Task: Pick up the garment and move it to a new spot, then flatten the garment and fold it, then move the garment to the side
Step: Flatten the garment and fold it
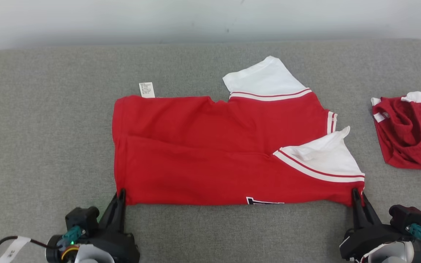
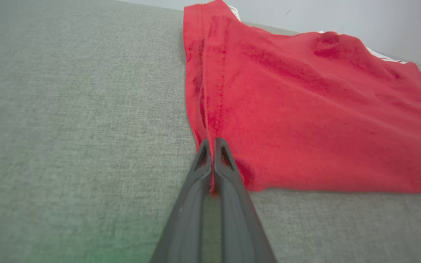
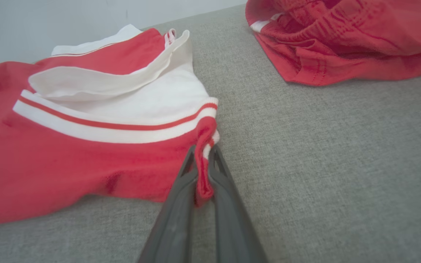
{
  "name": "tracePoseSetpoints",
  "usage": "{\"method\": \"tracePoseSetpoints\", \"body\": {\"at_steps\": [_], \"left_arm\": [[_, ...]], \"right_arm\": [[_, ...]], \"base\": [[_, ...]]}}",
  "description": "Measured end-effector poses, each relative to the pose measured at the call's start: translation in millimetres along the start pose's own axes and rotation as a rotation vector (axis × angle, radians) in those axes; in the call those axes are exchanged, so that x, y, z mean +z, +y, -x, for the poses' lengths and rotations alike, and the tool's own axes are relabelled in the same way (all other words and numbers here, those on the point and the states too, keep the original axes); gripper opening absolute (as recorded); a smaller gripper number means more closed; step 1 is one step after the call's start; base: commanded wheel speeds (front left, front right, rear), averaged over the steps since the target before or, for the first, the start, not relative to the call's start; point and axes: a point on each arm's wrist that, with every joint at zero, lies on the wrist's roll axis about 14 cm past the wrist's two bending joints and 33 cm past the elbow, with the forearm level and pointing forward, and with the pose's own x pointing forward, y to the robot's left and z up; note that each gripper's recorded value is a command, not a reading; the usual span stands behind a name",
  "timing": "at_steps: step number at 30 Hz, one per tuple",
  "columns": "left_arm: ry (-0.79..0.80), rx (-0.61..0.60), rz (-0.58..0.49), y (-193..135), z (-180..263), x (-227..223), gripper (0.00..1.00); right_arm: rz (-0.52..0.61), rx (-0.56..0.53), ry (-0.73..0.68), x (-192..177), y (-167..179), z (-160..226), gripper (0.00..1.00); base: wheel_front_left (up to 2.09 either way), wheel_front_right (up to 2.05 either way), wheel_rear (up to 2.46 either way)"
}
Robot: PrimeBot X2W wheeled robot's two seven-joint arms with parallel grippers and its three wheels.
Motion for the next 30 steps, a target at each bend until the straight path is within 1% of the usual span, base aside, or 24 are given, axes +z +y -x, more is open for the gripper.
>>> {"method": "tracePoseSetpoints", "body": {"at_steps": [4,11,18,25,26,27,28,29,30], "left_arm": [[0.022,0.019,0.010,4.4,10.9,-6.8,0.00],[0.058,0.058,0.011,12.4,41.8,-18.2,0.00],[0.089,0.090,0.003,19.0,76.1,-29.4,0.00],[0.079,0.113,-0.002,23.8,96.3,-28.7,0.00],[0.079,0.117,-0.003,24.8,97.7,-29.0,0.00],[0.078,0.123,-0.005,26.0,98.3,-28.8,0.31],[0.076,0.130,-0.005,27.5,98.3,-28.0,0.77],[0.073,0.140,-0.005,29.9,98.1,-27.3,1.00],[0.068,0.149,-0.007,31.8,97.7,-25.7,1.00]], "right_arm": [[-0.003,0.002,-0.005,1.4,1.1,4.7,0.00],[-0.013,0.003,0.002,-3.2,1.4,25.5,0.00],[-0.008,0.053,0.014,-11.2,13.9,51.6,0.00],[-0.014,0.065,0.011,-14.8,14.9,70.2,0.00],[-0.014,0.067,0.012,-15.6,15.6,70.8,0.20],[-0.015,0.067,0.010,-14.7,15.6,70.3,1.00],[-0.014,0.067,0.005,-13.2,16.0,69.4,1.00],[-0.010,0.068,-0.006,-9.7,16.4,68.0,1.00],[-0.001,0.066,-0.025,-3.7,15.6,66.1,1.00]], "base": [[0.00,0.00,0.00],[0.00,0.00,0.00],[0.00,0.00,0.00],[0.00,0.00,0.00],[0.00,0.00,0.00],[0.00,0.00,0.00],[0.00,0.00,0.00],[0.00,0.00,0.00],[0.00,0.00,0.00]]}}
